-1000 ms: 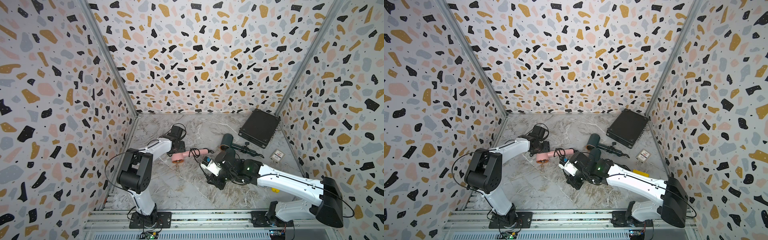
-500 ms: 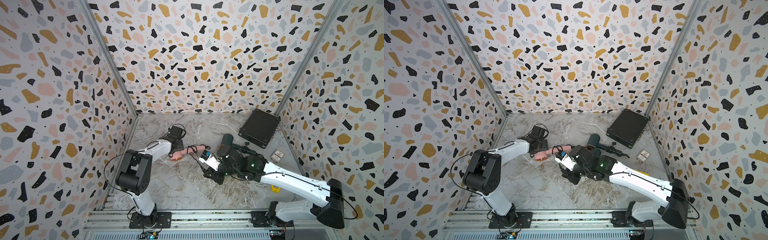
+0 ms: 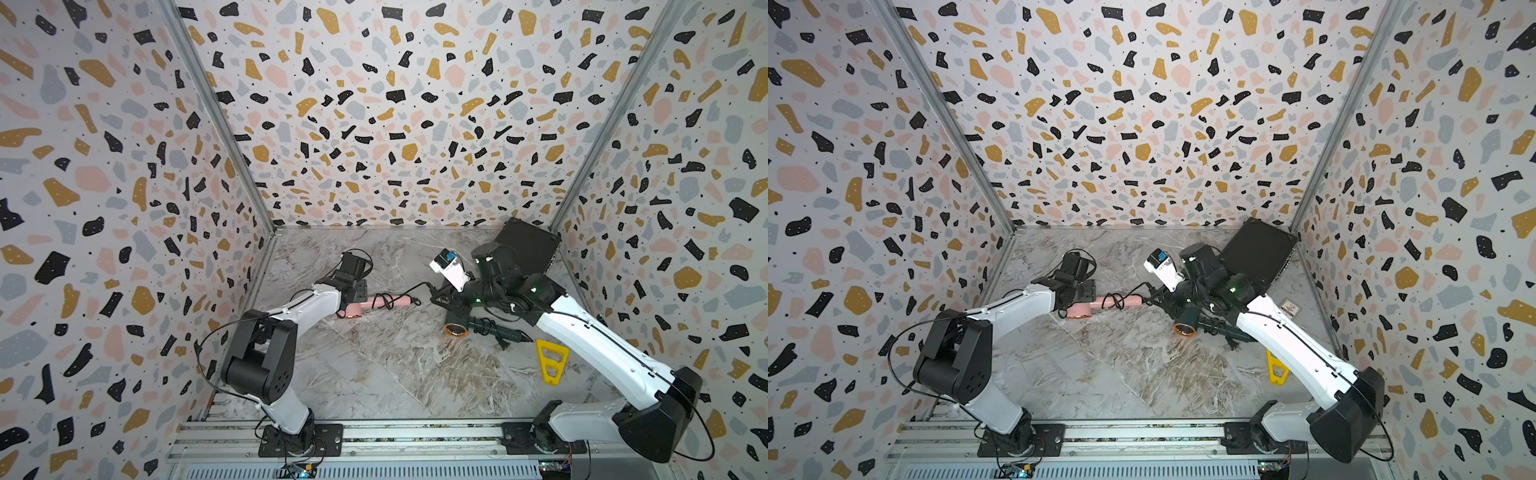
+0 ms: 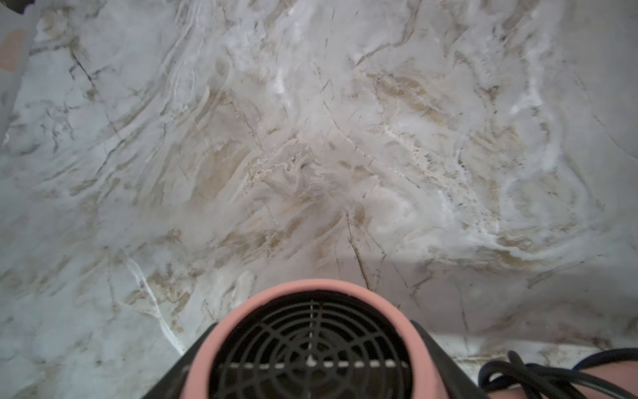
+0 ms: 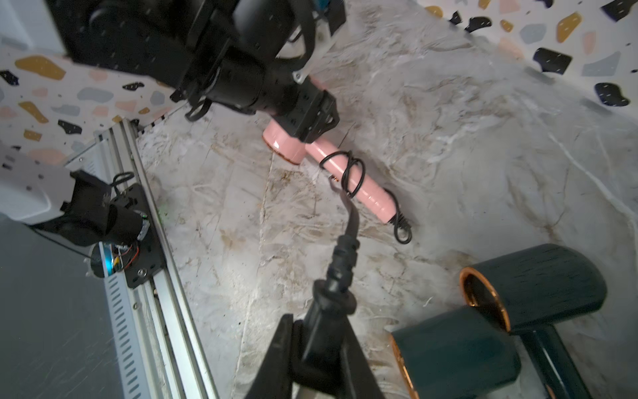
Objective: Wrap the cord around the hair dryer
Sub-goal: Wrap the power cord around the hair dryer.
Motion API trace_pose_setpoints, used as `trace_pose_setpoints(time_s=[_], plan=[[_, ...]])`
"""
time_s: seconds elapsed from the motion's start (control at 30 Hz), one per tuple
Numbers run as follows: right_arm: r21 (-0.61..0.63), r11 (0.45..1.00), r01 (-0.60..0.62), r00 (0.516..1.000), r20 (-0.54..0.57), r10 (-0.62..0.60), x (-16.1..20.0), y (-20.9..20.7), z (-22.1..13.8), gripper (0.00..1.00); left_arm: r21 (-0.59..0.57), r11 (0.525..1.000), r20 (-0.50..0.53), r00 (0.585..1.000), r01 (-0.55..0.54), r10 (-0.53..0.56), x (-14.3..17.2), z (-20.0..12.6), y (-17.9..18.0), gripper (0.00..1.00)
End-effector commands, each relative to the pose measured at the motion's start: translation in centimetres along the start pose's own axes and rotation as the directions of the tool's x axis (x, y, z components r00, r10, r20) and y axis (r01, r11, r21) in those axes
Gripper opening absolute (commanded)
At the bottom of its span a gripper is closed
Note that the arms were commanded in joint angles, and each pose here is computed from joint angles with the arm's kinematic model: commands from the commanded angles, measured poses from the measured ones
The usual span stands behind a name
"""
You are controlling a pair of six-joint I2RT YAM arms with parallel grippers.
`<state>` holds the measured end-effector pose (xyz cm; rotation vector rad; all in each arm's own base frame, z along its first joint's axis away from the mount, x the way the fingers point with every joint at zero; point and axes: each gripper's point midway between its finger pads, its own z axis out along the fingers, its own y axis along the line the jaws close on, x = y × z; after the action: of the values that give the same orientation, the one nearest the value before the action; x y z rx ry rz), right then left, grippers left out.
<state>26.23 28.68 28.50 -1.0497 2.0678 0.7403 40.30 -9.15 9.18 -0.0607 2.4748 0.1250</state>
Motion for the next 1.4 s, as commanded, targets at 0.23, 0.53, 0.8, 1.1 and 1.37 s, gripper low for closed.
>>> trace_pose_setpoints(time_s=[0.23,0.53,0.8,1.1,1.37], plan=[[0.086,0.992,0.095,0.960,0.256,-0.114,-11.1,-3.0,-4.8,0.00,-0.097,0.993,0.012,0.997,-0.071,0.073,-0.8,0.4,1.5,0.00],[0.007,0.994,-0.113,0.957,0.269,0.107,-9.4,-11.2,-2.0,0.00,0.104,0.962,-0.141,0.953,-0.255,0.268,3.6,-2.9,-1.7,0.00],[0.129,0.985,-0.117,0.976,0.200,0.090,-9.5,-16.4,-1.2,0.00,0.184,0.927,-0.204,0.910,-0.328,0.362,7.1,-5.1,-3.0,0.00],[0.082,0.984,-0.159,0.978,0.149,0.145,-7.1,-17.7,2.2,0.00,0.513,0.826,-0.123,0.932,-0.235,0.341,7.4,-8.8,-8.7,0.00],[0.031,0.977,-0.209,0.971,0.126,0.204,-4.2,-18.1,4.1,0.00,0.888,0.454,0.027,0.994,-0.074,0.109,3.3,-16.9,-14.1,0.00]])
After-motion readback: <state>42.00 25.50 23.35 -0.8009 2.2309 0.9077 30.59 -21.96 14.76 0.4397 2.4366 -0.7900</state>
